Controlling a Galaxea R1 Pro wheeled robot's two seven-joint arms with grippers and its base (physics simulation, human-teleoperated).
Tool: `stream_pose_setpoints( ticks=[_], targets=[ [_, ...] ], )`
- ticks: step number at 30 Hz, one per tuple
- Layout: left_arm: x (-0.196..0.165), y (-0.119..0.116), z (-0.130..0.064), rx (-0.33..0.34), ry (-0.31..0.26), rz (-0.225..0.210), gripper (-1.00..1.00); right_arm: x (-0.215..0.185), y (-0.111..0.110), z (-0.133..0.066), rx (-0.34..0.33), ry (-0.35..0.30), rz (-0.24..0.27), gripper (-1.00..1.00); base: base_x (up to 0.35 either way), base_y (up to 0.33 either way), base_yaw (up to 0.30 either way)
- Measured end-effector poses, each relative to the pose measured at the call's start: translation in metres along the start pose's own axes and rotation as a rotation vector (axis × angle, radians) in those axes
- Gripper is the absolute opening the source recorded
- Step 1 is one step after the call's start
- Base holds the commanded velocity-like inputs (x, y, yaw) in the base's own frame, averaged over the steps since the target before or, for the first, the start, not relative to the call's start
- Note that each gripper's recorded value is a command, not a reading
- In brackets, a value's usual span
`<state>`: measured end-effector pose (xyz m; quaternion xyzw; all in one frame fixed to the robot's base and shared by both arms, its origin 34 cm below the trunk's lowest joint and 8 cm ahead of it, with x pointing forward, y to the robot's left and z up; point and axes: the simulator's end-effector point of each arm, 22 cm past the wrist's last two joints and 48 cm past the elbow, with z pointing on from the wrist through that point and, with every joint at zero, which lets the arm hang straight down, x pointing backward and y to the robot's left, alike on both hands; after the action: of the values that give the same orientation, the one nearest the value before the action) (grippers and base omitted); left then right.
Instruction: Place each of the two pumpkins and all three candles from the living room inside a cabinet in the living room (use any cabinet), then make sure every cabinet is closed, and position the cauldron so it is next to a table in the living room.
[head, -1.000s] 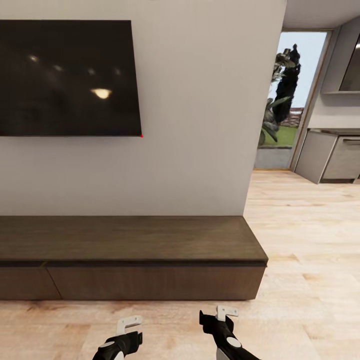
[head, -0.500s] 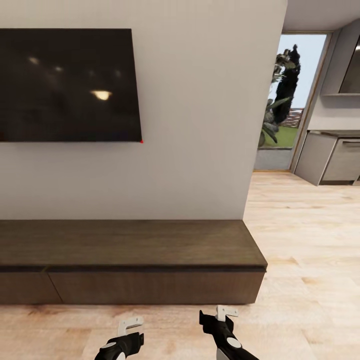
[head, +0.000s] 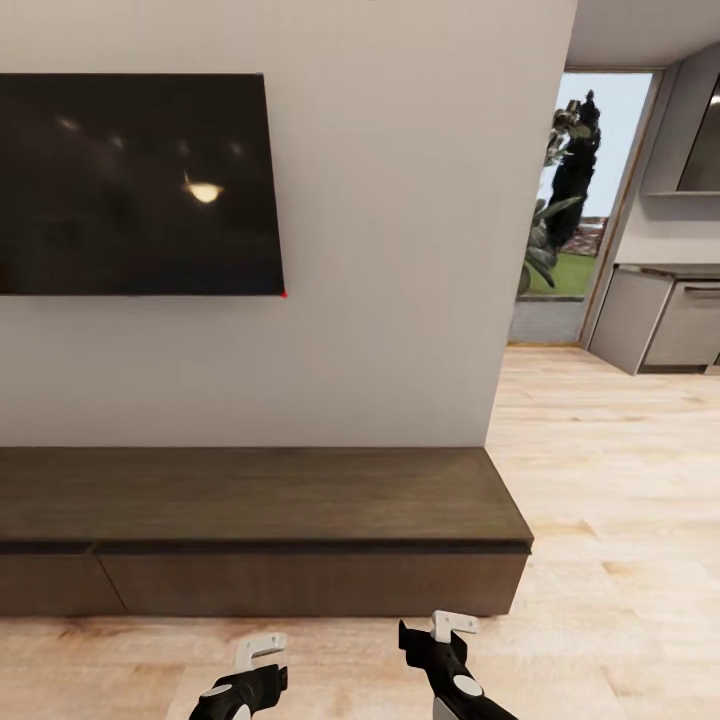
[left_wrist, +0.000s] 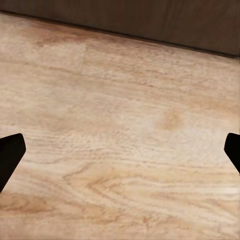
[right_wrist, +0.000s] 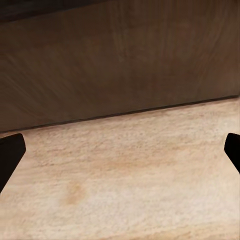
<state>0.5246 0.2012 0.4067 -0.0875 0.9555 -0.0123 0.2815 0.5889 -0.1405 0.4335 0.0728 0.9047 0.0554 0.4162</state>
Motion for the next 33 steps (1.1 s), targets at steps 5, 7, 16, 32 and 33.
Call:
stream_pose_setpoints(
  ticks=[5,7,16,32,33],
  targets=[
    [-0.007,-0.002,-0.008,0.001,0.0,0.0,1.0,-0.009,0.002,-0.005,0.0,0.0,-0.001,1.0,0.0,0.0,0.0],
    [-0.01,-0.002,-0.011,0.001,0.0,0.0,1.0,-0.013,0.003,-0.007,0.0,0.0,-0.001,1.0,0.0,0.0,0.0],
    [-0.023,-0.004,-0.025,0.0,0.001,-0.001,1.0,-0.028,0.006,-0.017,0.001,0.002,-0.001,1.0,0.0,0.0,0.0],
    [-0.044,-0.005,-0.049,-0.003,0.0,0.001,1.0,-0.054,0.011,-0.034,0.0,0.005,-0.003,1.0,0.0,0.0,0.0],
    [-0.046,-0.005,-0.051,-0.004,0.0,0.002,1.0,-0.056,0.012,-0.035,0.0,0.005,-0.003,1.0,0.0,0.0,0.0]
  ],
)
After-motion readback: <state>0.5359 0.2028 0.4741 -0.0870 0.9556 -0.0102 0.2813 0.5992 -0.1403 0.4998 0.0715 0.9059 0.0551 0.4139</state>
